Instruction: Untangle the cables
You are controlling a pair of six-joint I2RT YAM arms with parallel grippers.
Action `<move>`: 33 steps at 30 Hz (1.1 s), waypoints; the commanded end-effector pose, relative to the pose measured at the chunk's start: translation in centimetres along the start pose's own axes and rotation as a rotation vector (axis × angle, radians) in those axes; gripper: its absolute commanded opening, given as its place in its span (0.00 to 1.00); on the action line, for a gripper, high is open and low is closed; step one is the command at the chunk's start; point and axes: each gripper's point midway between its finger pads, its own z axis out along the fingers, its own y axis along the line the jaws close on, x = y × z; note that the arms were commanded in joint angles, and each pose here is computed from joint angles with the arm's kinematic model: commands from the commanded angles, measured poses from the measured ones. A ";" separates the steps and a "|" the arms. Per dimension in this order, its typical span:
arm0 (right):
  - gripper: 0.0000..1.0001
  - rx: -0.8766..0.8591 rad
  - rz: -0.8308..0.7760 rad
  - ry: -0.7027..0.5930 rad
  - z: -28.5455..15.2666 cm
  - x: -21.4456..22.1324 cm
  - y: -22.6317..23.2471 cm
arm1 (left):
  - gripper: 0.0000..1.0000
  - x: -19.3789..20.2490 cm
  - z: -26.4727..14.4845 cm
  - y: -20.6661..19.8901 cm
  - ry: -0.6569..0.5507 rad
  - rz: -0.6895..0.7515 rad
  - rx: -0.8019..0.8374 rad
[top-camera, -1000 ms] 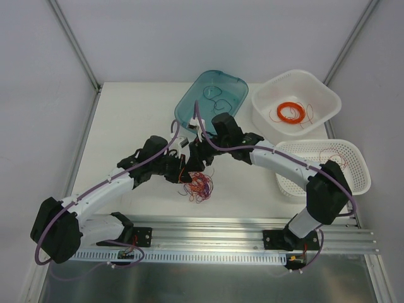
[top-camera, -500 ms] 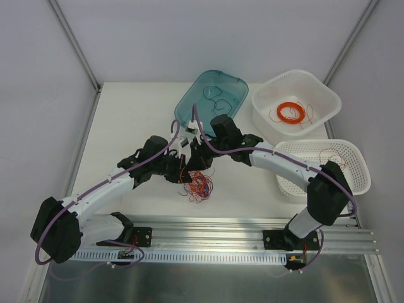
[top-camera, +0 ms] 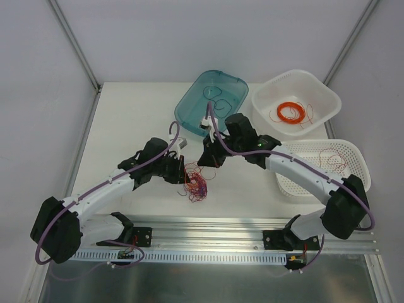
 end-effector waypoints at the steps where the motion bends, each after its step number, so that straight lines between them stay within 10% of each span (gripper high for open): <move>1: 0.01 0.027 -0.078 -0.137 -3.6 -4.3 1.7 | 0.00 0.0 0.3 0.9 -0.021 0.003 -0.048; 15: 0.01 0.409 -0.164 -0.541 -19.9 -14.5 2.9 | 0.00 0.8 -0.5 6.6 -0.031 -0.074 -0.369; 26: 0.01 0.373 -0.073 -0.533 -19.7 -13.4 2.9 | 0.18 -1.2 -3.4 6.9 -0.184 -0.006 -0.419; 33: 0.01 0.334 -0.062 -0.535 -19.6 -14.5 3.6 | 0.81 -2.8 -5.6 4.9 -0.300 0.029 -0.346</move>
